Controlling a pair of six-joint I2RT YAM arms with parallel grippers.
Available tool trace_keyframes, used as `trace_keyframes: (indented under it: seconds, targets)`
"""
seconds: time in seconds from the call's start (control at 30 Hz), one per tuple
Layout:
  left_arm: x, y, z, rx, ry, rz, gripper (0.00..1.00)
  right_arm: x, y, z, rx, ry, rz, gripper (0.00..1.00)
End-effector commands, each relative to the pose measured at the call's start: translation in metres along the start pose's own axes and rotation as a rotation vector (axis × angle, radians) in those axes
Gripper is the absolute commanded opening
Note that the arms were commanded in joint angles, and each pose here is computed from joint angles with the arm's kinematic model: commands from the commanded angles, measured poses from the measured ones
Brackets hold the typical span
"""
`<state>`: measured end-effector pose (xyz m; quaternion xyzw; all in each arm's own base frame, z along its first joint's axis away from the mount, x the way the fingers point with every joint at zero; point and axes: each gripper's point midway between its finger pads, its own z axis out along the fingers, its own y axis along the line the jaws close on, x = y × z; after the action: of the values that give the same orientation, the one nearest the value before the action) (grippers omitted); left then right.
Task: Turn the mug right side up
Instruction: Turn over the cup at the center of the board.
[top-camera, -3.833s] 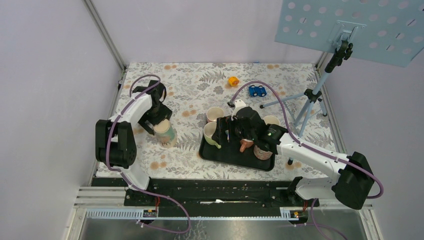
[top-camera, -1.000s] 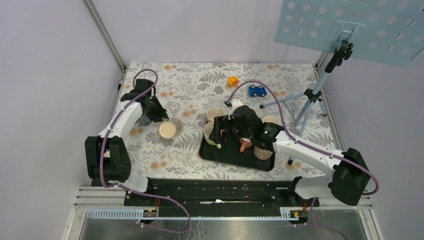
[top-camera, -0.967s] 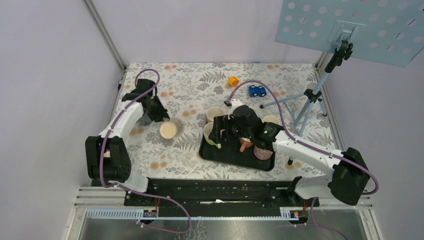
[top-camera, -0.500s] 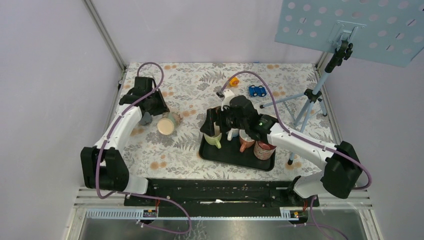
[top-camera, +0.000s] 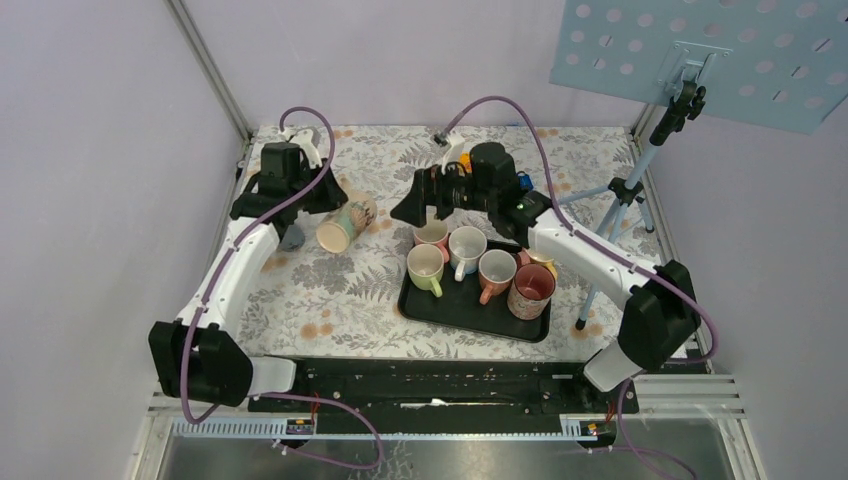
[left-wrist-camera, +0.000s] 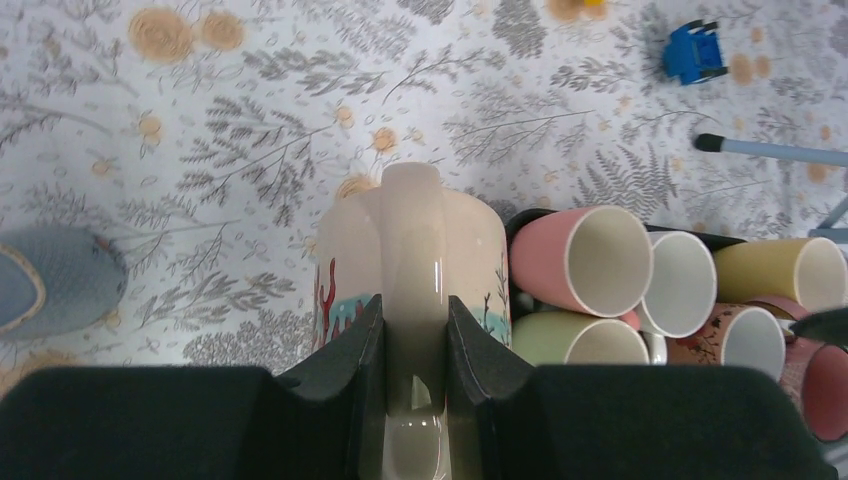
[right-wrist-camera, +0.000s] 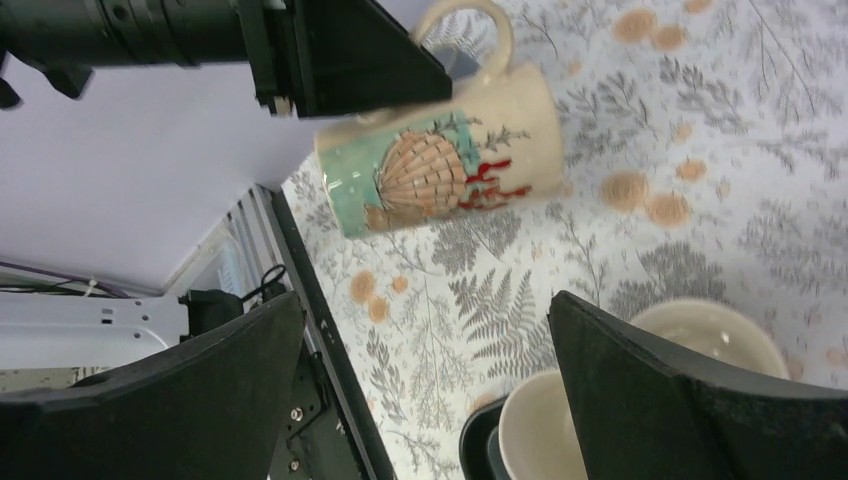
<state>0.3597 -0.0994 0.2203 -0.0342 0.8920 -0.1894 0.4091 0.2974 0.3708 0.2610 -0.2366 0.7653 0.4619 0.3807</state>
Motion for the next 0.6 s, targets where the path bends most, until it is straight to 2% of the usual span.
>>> trace_keyframes:
  seconds: [0.0,0.27,0.57]
  targets:
    - [-0.077,-0.06,-0.043,0.214,-0.278,0.126,0.0,-0.045,0.026,0.004,-0.161,-0.071,-0.105,1.0]
    - [-0.084,-0.097,-0.062,0.363,-0.306,0.189,0.0,-0.077,0.014,0.024,-0.266,-0.107,-0.141,1.0]
    - [-0.08,-0.13,-0.08,0.513,-0.295,0.236,0.0,-0.106,-0.008,0.025,-0.349,-0.165,-0.168,1.0]
